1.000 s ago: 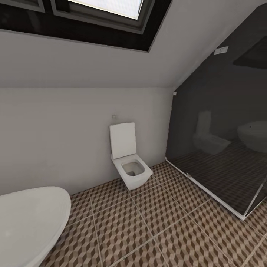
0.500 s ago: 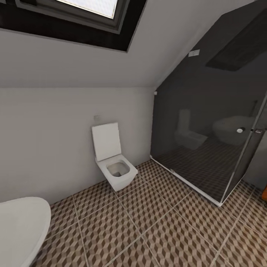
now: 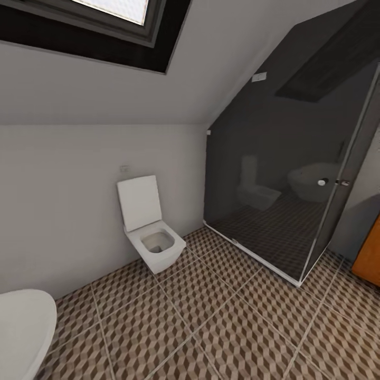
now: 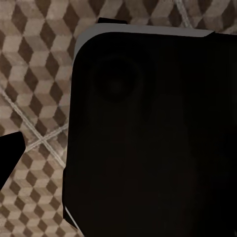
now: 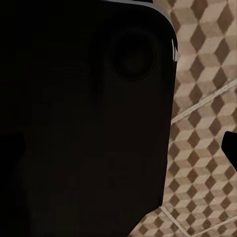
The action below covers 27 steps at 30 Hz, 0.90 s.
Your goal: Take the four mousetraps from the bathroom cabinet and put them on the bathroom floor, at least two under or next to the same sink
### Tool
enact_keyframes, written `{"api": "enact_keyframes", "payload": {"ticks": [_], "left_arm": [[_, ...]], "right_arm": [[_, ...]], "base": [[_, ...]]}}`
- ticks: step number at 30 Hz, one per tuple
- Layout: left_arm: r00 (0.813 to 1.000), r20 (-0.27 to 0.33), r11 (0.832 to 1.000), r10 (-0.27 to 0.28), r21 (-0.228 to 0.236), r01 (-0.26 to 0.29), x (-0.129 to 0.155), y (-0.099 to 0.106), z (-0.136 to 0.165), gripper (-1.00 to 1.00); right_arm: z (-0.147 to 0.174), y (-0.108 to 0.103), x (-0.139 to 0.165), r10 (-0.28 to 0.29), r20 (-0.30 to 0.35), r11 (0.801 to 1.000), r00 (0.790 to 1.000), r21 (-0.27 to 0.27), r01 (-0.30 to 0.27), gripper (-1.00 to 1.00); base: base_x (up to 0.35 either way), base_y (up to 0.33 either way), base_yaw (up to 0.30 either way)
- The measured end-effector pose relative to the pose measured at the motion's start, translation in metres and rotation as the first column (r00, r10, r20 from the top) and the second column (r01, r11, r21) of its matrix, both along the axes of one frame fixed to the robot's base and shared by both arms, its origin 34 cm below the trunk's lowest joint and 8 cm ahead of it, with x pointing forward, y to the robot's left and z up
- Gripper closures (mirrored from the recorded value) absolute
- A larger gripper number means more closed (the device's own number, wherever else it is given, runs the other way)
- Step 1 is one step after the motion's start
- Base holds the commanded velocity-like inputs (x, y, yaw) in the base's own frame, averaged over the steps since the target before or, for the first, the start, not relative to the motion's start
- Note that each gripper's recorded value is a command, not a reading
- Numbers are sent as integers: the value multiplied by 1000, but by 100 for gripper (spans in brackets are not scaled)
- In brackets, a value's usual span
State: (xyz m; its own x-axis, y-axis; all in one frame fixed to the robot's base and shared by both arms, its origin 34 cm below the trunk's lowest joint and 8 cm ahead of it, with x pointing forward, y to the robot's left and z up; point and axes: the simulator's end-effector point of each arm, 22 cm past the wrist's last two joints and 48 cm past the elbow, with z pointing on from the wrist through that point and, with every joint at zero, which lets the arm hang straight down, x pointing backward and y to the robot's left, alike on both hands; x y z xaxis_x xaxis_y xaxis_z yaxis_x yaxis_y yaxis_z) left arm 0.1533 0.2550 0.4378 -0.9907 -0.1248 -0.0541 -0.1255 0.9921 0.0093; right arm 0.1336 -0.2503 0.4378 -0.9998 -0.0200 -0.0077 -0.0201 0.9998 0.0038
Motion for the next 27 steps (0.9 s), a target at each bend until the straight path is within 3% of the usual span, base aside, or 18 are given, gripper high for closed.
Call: {"api": "enact_keyframes", "payload": {"ticks": [27], "left_arm": [[1000,17,1000,1,1,-1,5,0,0,-100]], "right_arm": [[0,0,4,-4,9,1000,1000,1,4,-100]], "base": [[0,0,-243]]}}
